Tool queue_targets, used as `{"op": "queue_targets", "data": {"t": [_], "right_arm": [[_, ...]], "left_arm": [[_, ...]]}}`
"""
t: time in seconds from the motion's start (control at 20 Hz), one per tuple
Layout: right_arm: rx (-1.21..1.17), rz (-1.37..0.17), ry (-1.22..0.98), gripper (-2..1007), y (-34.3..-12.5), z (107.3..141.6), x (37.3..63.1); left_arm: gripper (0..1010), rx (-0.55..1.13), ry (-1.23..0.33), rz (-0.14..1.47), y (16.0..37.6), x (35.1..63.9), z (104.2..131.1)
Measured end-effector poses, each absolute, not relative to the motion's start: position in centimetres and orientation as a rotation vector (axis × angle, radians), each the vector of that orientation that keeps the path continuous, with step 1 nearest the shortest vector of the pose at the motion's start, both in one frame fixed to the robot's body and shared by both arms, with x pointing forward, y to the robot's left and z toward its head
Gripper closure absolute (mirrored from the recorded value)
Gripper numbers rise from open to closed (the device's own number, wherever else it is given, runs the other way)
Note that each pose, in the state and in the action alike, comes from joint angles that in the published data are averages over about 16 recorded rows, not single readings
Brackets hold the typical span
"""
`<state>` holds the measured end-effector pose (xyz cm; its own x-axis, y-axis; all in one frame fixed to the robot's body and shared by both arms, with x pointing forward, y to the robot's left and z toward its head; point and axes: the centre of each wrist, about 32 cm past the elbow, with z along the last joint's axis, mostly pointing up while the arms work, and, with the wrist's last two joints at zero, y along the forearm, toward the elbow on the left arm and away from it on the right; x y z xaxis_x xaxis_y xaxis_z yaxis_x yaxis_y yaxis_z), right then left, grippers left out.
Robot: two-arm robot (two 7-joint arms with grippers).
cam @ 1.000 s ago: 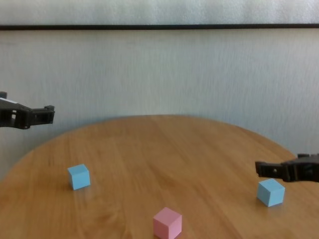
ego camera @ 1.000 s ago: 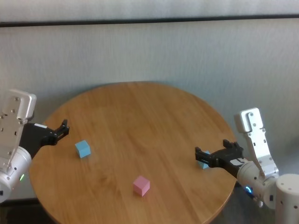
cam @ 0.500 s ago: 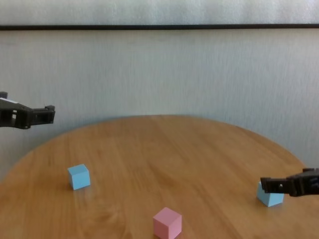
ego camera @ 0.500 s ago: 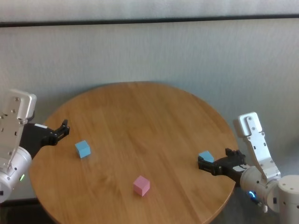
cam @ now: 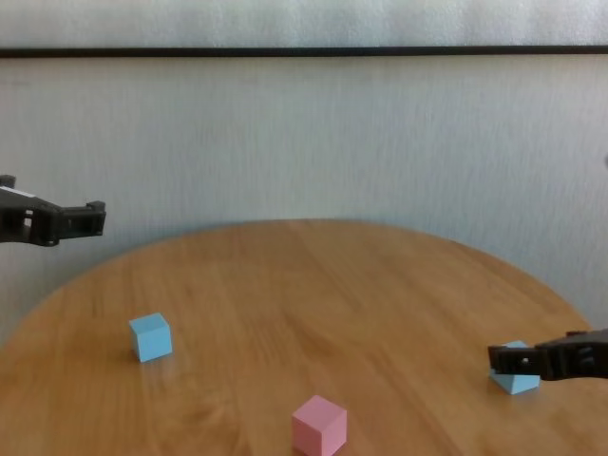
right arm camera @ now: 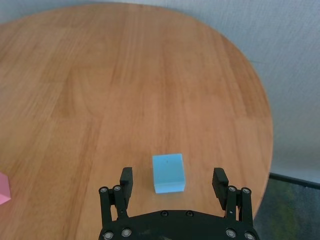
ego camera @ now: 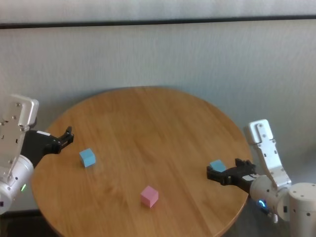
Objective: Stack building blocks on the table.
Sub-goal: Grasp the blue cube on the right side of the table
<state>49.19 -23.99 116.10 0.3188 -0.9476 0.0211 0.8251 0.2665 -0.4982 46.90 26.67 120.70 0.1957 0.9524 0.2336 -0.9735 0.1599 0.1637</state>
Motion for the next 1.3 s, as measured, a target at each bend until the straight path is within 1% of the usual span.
{"op": "queue_targets", "data": {"t": [0.6,1.3], "right_arm": [[-0.48,-1.205,0.324,0,-23.8,115.4,50.4],[-0.492,-1.196,0.32,4,-23.8,115.0,50.9]], "left_arm": [[11,0.303,-0.081,1.377,26.7,46.9,120.7],[11,0.302,-0.081,1.377,26.7,46.9,120.7]]}}
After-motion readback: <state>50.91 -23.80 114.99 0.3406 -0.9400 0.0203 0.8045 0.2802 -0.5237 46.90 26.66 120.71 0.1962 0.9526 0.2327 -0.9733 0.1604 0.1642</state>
